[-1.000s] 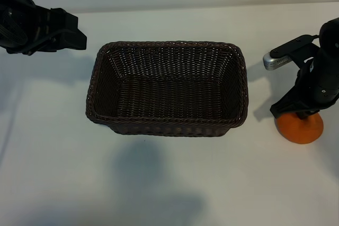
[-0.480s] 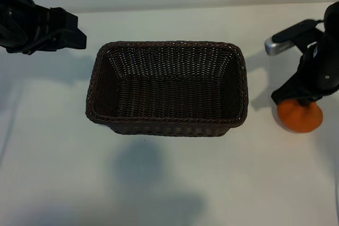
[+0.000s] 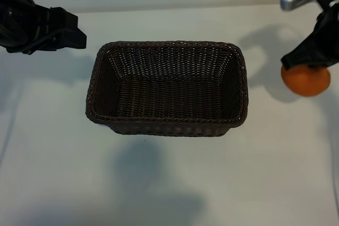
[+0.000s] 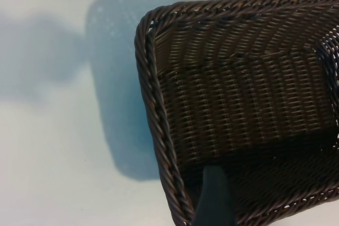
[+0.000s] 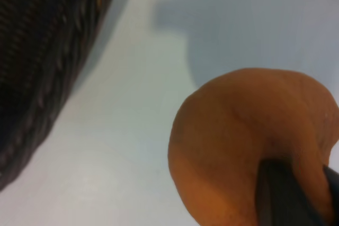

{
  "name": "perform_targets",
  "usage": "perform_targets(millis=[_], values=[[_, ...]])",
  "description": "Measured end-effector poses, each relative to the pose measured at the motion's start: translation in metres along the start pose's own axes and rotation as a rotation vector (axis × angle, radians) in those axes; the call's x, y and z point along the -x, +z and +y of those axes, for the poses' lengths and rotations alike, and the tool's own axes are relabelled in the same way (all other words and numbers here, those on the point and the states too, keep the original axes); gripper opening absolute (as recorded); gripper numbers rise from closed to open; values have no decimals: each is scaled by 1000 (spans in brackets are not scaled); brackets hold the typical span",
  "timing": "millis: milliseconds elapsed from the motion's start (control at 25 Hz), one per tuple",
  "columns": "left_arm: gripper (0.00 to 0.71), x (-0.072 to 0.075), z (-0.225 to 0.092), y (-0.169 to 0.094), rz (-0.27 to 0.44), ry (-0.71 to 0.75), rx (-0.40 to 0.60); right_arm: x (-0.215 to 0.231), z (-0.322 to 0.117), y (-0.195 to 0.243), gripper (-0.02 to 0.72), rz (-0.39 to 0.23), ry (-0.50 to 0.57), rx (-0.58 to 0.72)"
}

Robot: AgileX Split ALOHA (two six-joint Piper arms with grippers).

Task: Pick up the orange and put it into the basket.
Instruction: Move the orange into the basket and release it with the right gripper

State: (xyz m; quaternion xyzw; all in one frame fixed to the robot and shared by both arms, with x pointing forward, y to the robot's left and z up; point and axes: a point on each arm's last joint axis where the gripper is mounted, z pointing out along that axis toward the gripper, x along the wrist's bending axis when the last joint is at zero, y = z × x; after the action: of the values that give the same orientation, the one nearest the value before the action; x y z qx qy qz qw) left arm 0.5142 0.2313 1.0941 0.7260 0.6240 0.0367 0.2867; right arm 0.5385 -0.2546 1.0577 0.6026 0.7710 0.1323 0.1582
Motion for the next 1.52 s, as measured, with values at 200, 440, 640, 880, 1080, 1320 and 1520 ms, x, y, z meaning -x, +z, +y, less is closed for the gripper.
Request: perform_targets(millis=[200, 440, 640, 880, 1080, 1320, 1520], values=[[590, 0, 0, 0, 0, 2, 2, -5, 4, -35, 95, 64, 4, 112], [590, 0, 1, 0, 1, 2, 9, -24, 9, -46, 95, 253, -61, 181], [590, 0, 1, 0, 1, 1, 13, -47, 15, -46, 95, 352, -121, 238], [589, 0, 1, 0, 1, 1, 16, -78, 23, -20, 95, 390, -212, 208], [590, 0, 1, 0, 1, 1, 16, -97, 28, 5, 95, 401, -252, 196], [590, 0, 1, 0, 1, 1, 16, -107, 30, 40, 95, 396, -280, 144], [590, 0, 1, 0, -1, 0, 16, -111, 32, 64, 95, 400, -294, 129]])
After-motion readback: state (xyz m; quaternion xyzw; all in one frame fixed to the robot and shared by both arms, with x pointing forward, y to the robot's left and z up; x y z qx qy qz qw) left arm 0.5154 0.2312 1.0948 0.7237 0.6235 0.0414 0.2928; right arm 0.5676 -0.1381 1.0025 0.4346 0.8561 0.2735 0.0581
